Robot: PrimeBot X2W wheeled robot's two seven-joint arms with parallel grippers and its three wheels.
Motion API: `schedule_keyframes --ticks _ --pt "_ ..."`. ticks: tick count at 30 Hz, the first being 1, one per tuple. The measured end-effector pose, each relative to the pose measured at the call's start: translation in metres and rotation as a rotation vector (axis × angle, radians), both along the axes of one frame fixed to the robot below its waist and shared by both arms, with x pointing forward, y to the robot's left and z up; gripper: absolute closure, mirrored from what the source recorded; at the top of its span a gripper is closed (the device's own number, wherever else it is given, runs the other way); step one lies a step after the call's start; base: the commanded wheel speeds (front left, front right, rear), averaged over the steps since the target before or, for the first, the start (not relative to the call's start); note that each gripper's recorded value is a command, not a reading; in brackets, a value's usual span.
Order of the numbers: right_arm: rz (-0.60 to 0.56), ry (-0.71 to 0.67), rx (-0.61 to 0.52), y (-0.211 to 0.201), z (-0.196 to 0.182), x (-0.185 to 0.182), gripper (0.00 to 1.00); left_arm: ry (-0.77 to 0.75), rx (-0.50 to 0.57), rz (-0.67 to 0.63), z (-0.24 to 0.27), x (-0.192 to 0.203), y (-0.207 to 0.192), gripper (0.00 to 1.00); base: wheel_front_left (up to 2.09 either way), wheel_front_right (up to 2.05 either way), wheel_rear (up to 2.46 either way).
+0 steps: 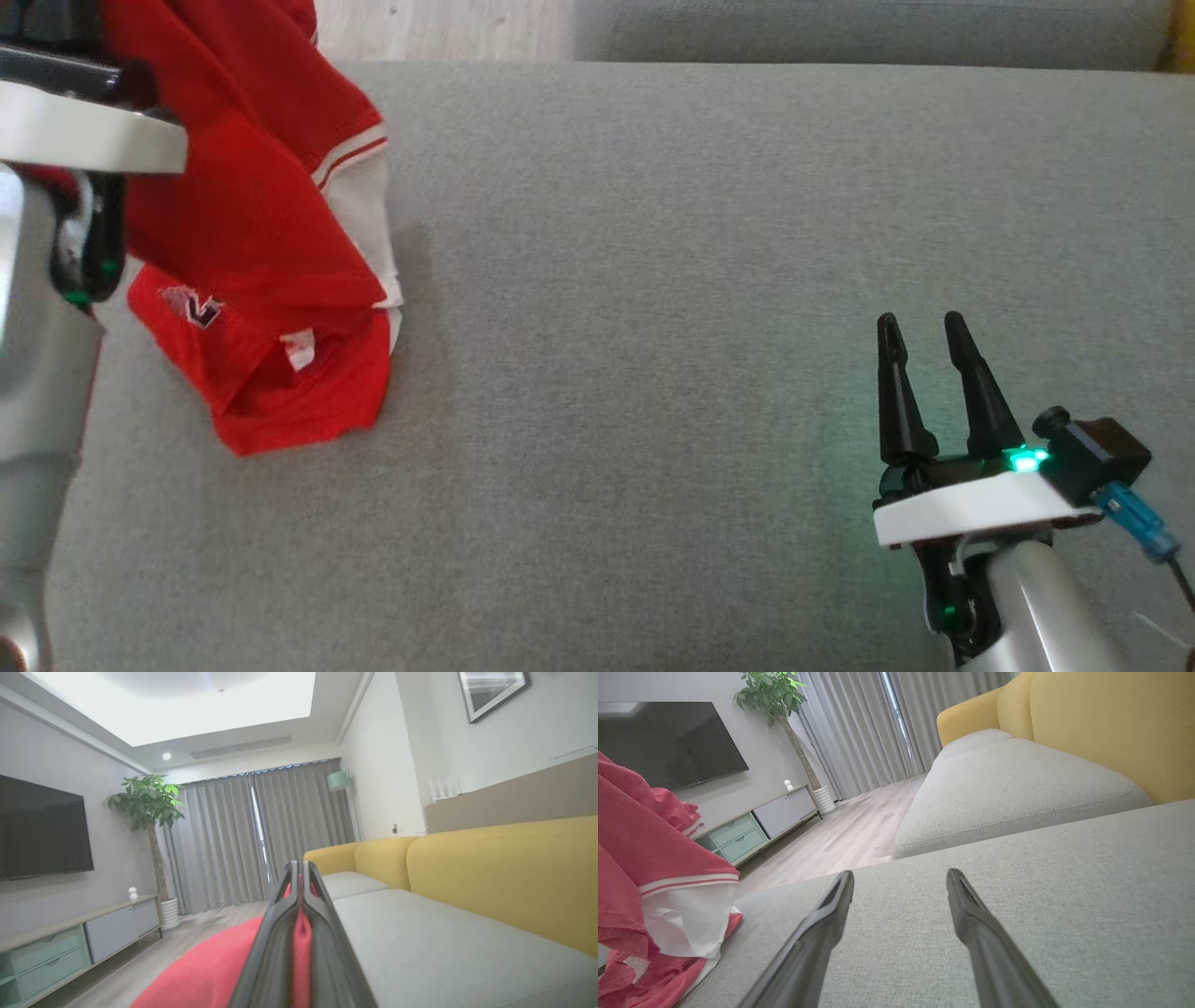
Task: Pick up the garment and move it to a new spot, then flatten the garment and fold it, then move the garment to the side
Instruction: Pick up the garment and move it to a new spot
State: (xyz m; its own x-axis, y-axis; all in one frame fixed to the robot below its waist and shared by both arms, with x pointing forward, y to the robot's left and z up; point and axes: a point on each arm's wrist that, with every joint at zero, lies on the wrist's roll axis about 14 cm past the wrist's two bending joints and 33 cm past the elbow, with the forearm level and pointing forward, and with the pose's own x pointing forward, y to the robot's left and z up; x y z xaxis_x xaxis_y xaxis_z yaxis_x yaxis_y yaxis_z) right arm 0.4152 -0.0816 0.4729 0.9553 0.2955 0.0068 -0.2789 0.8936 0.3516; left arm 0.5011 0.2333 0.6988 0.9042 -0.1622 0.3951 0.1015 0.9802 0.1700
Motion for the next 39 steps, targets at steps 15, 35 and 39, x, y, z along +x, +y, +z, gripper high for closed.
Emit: schedule_keyframes --ticks 15,35,39 --pt "-0.149 -0.033 0.027 -0.052 0.018 -0.024 0.00 0.129 -0.039 -0.351 -0.031 -0.005 -0.173 1.00 0.00 0.00 0.00" --pt "-0.379 -0.043 0.047 -0.128 0.025 -0.037 0.00 0.198 -0.134 -0.598 -0.066 0.031 -0.305 0.00 0.00 0.00 0.00" --pt "-0.346 -0.055 0.039 -0.118 0.028 -0.029 0.00 0.170 -0.125 -0.542 -0.066 0.029 -0.271 0.00 0.00 0.00 0.00"
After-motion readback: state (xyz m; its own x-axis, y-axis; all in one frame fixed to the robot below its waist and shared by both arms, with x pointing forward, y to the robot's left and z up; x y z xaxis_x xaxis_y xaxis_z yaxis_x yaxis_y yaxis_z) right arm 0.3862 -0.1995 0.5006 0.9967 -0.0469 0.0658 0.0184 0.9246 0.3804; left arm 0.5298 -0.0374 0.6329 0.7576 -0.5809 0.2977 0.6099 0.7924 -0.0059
